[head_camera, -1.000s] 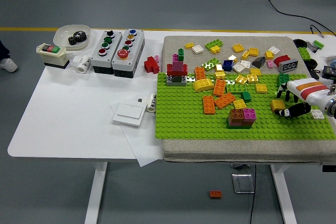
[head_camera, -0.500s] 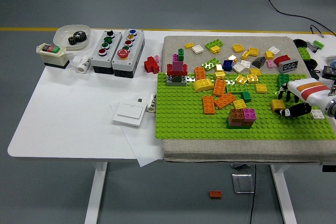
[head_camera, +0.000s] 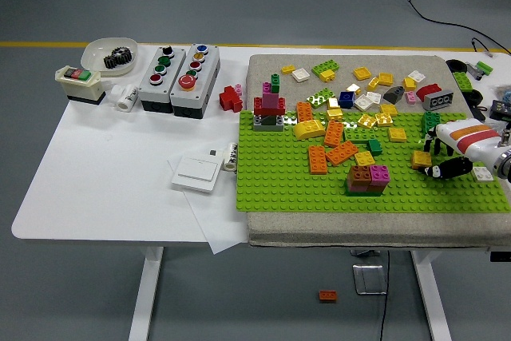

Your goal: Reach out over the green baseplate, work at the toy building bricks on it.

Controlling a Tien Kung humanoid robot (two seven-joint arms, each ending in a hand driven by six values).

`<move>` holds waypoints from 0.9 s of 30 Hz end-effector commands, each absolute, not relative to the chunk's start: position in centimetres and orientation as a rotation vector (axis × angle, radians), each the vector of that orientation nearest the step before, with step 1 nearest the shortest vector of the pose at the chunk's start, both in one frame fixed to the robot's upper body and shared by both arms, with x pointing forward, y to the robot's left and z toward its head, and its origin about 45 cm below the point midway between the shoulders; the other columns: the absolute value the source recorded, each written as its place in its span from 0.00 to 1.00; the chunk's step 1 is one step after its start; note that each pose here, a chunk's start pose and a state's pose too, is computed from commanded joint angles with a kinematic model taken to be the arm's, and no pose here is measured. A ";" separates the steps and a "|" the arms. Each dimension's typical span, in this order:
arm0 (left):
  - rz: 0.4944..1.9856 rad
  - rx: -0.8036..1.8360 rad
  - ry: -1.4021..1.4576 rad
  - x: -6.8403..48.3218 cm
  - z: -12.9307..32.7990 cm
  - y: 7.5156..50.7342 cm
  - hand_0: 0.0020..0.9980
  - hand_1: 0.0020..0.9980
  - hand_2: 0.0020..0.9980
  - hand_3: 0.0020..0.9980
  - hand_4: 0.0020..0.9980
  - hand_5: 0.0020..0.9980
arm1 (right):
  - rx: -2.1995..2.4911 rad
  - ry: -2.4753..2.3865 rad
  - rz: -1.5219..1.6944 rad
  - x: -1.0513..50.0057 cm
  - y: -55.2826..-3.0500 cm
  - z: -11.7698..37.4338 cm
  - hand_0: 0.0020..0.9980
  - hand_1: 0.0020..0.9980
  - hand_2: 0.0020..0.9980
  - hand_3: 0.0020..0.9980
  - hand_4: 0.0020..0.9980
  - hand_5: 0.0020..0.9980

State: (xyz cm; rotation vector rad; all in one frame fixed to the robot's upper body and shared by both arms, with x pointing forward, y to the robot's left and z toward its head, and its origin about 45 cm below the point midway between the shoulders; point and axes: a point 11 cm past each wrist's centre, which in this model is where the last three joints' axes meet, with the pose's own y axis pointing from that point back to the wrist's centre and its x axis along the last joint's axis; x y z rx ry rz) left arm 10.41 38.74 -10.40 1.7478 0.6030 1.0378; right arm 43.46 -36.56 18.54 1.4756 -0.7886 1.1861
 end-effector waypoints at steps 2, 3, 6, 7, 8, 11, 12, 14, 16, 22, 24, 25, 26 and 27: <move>1.038 1.747 0.603 10.4 -10.4 38.7 0.80 0.78 0.75 0.59 0.66 0.67 | 1.476 -0.788 1.188 43.4 -36.6 18.5 0.37 0.35 0.46 0.48 0.81 0.43; 1.038 1.747 0.604 10.4 -10.4 38.7 0.80 0.78 0.75 0.59 0.66 0.67 | 1.477 -0.789 1.190 43.4 -36.5 18.6 0.37 0.35 0.46 0.48 0.81 0.43; 1.038 1.747 0.604 10.4 -10.4 38.7 0.80 0.78 0.75 0.59 0.66 0.67 | 1.479 -0.790 1.194 43.4 -36.5 18.6 0.37 0.35 0.46 0.48 0.81 0.43; 1.038 1.747 0.604 10.4 -10.4 38.7 0.80 0.78 0.75 0.59 0.66 0.67 | 1.480 -0.790 1.195 43.4 -36.5 18.6 0.36 0.34 0.45 0.48 0.79 0.42; 1.038 1.747 0.604 10.4 -10.4 38.7 0.80 0.78 0.75 0.59 0.66 0.67 | 1.481 -0.792 1.199 43.4 -36.4 18.6 0.36 0.34 0.45 0.48 0.79 0.42; 1.038 1.747 0.604 10.4 -10.4 38.7 0.80 0.78 0.75 0.59 0.66 0.67 | 1.484 -0.791 1.204 43.4 -36.4 18.6 0.36 0.34 0.45 0.48 0.79 0.42; 1.038 1.747 0.604 10.4 -10.4 38.7 0.80 0.78 0.75 0.59 0.66 0.67 | 1.484 -0.792 1.205 43.4 -36.4 18.6 0.36 0.34 0.45 0.48 0.79 0.42; 1.038 1.747 0.604 10.4 -10.4 38.7 0.80 0.78 0.75 0.59 0.66 0.67 | 1.483 -0.793 1.206 43.4 -36.4 18.6 0.36 0.34 0.44 0.47 0.78 0.43; 1.038 1.747 0.604 10.4 -10.4 38.7 0.80 0.78 0.75 0.59 0.66 0.67 | 1.483 -0.793 1.207 43.4 -36.4 18.6 0.36 0.34 0.44 0.47 0.78 0.43; 1.038 1.745 0.603 10.5 -10.4 38.7 0.80 0.78 0.75 0.59 0.66 0.67 | 1.478 -0.791 1.207 43.4 -36.4 18.5 0.36 0.34 0.44 0.47 0.77 0.44; 1.038 1.745 0.603 10.5 -10.4 38.7 0.80 0.78 0.75 0.59 0.66 0.67 | 1.477 -0.791 1.208 43.4 -36.4 18.5 0.36 0.34 0.44 0.47 0.77 0.44; 1.038 1.746 0.603 10.5 -10.4 38.7 0.80 0.78 0.75 0.59 0.66 0.67 | 1.476 -0.791 1.208 43.4 -36.5 18.5 0.36 0.34 0.43 0.47 0.76 0.44; 1.037 1.746 0.603 10.5 -10.4 38.7 0.80 0.78 0.75 0.59 0.66 0.67 | 1.476 -0.791 1.210 43.3 -36.5 18.5 0.36 0.34 0.43 0.47 0.76 0.44; 1.037 1.746 0.603 10.5 -10.4 38.7 0.80 0.78 0.75 0.59 0.66 0.67 | 1.476 -0.791 1.210 43.3 -36.5 18.5 0.36 0.34 0.43 0.47 0.76 0.44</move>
